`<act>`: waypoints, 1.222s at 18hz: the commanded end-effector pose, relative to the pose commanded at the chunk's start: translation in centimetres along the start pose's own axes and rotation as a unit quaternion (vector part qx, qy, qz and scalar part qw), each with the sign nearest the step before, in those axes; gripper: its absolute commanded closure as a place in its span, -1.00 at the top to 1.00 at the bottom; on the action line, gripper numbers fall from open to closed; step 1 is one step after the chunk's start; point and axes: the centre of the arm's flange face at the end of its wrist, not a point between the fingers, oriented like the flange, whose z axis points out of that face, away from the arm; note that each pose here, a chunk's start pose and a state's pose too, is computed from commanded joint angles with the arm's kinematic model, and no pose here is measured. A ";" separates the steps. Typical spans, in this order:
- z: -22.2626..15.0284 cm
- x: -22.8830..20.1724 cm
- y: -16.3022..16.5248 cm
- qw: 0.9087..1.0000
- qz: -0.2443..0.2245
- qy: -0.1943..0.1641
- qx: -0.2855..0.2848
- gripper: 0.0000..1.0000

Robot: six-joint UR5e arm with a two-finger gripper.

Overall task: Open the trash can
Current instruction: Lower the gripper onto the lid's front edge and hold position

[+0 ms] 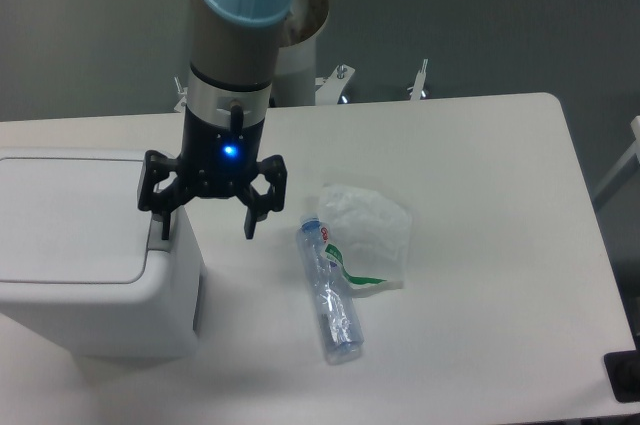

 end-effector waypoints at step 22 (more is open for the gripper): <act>0.8 -0.4 0.8 1.000 -0.003 -0.001 -0.010 1.00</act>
